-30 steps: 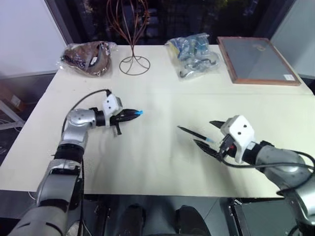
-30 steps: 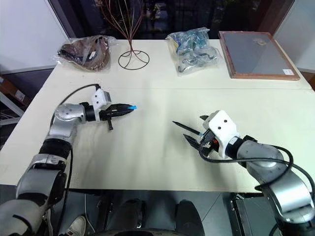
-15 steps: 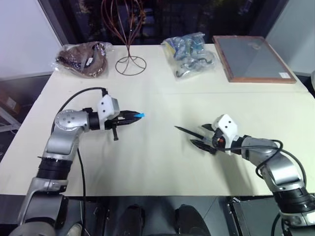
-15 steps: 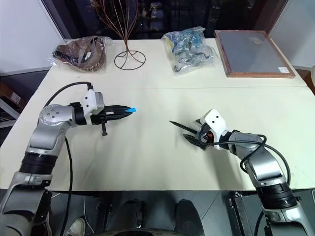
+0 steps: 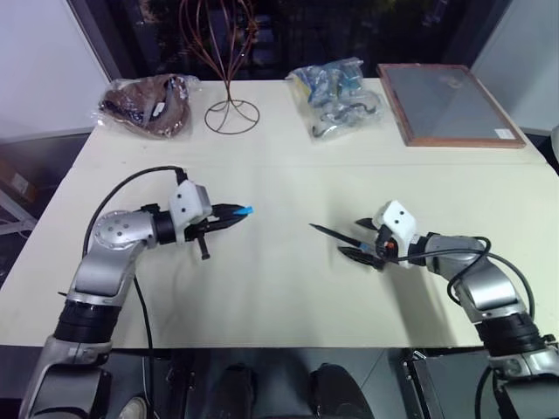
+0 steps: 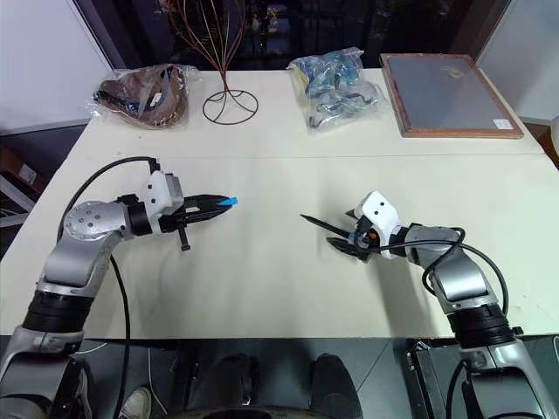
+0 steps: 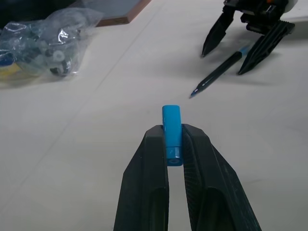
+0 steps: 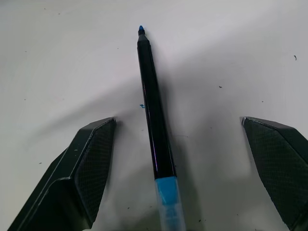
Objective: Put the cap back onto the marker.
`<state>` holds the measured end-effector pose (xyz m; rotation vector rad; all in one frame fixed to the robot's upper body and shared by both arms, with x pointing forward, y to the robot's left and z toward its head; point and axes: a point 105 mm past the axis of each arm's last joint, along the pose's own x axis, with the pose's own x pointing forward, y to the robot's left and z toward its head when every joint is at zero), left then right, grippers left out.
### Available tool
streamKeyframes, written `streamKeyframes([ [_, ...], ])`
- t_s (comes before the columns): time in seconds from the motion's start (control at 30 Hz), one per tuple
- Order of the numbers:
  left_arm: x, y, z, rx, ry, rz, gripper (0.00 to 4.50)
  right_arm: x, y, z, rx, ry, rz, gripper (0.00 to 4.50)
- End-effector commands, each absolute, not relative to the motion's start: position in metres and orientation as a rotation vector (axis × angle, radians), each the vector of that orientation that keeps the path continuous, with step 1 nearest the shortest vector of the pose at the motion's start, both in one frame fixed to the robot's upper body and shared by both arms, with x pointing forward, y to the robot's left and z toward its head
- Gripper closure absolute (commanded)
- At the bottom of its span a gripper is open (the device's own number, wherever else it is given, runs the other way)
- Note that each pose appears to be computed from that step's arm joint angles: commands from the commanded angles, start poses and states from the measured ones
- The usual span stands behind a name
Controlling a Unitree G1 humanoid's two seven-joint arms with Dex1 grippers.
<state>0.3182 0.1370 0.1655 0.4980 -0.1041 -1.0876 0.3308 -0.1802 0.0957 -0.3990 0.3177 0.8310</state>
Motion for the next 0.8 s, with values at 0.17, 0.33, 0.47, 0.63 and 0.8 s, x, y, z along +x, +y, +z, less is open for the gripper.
streamKeyframes([
  [0.17, 0.319, 0.144, 0.182, 0.512, -0.148, -1.058, 4.5, 0.32, -0.178, 0.077, -0.402, 0.38, 0.866, 0.99],
  [0.33, 0.319, 0.142, 0.182, 0.514, -0.15, -1.066, 4.5, 0.316, -0.18, 0.074, -0.39, 0.393, 0.858, 3.29],
  [0.47, 0.321, 0.138, 0.184, 0.511, -0.158, -1.077, 4.5, 0.311, -0.181, 0.073, -0.398, 0.402, 0.861, 4.43],
  [0.63, 0.323, 0.137, 0.182, 0.508, -0.154, -1.087, 4.5, 0.31, -0.182, 0.076, -0.405, 0.398, 0.853, 4.43],
  [0.8, 0.326, 0.13, 0.176, 0.513, -0.156, -1.139, 4.5, 0.314, -0.174, 0.107, -0.507, 0.294, 0.866, 4.43],
])
